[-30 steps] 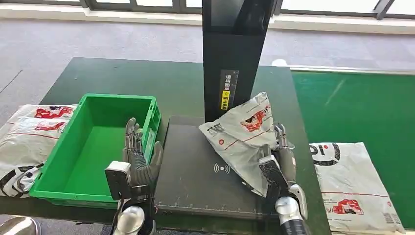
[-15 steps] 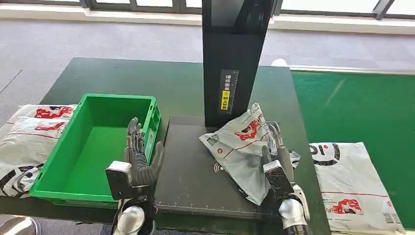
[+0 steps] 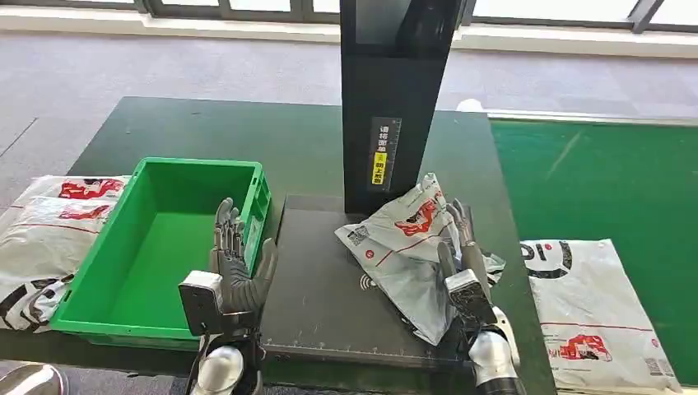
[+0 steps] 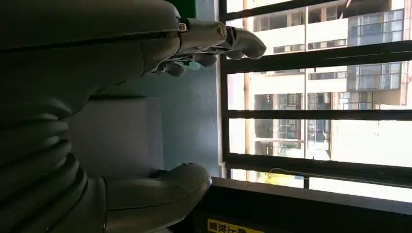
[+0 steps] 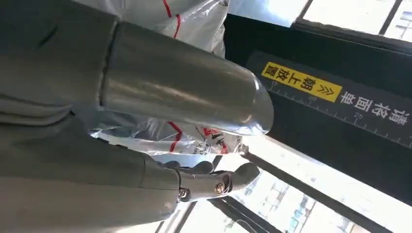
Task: Moved the parcel from conveyor to table for the left to box.
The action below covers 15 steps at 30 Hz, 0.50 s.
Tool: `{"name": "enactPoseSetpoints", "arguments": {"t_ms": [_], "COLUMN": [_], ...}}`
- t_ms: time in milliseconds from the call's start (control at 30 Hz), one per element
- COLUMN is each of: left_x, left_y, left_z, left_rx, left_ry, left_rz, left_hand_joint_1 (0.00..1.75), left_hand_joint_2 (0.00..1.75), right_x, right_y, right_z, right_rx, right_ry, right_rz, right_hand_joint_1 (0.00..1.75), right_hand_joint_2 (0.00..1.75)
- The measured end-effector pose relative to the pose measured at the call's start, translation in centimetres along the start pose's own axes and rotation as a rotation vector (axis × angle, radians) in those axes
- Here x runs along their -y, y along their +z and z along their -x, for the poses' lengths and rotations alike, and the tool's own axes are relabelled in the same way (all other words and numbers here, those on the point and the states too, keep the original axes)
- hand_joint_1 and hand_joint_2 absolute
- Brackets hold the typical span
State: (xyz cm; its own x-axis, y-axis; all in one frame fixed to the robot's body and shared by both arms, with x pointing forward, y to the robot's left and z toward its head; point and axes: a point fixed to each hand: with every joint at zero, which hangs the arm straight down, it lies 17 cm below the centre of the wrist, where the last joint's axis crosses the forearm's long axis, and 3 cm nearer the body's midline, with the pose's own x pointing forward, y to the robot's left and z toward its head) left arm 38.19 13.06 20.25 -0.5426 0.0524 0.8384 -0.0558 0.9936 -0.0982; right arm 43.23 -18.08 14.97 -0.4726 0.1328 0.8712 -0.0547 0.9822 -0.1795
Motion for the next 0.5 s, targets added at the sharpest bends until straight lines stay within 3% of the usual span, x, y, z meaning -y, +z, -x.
{"name": "enactPoseSetpoints", "arguments": {"t_ms": [200, 300, 333, 500], "left_x": [0.2, 0.3, 0.5, 5.7], "left_y": [0.0, -0.1, -0.1, -0.4], "left_z": [-0.1, -0.2, -0.4, -0.8], "left_rx": [0.003, 0.012, 0.019, 0.087], "left_ry": [0.0, -0.013, -0.021, -0.097], "left_rz": [0.008, 0.016, 0.021, 0.194], "left_hand_joint_1": [0.0, 0.0, 0.0, 0.0], "left_hand_joint_2": [1.75, 1.75, 1.75, 1.75], "right_x": [0.6, 2.5, 3.6, 9.2], "right_y": [-0.1, -0.8, -1.0, -1.1], "right_z": [-1.2, -3.1, -3.8, -8.2], "right_rx": [0.03, 0.084, 0.104, 0.21], "right_ry": [-0.057, -0.005, 0.059, 0.396], "right_rz": [0.023, 0.108, 0.165, 0.487], "right_hand_joint_1": [0.0, 0.0, 0.0, 0.0], "right_hand_joint_2": [0.0, 0.0, 1.75, 1.75]}}
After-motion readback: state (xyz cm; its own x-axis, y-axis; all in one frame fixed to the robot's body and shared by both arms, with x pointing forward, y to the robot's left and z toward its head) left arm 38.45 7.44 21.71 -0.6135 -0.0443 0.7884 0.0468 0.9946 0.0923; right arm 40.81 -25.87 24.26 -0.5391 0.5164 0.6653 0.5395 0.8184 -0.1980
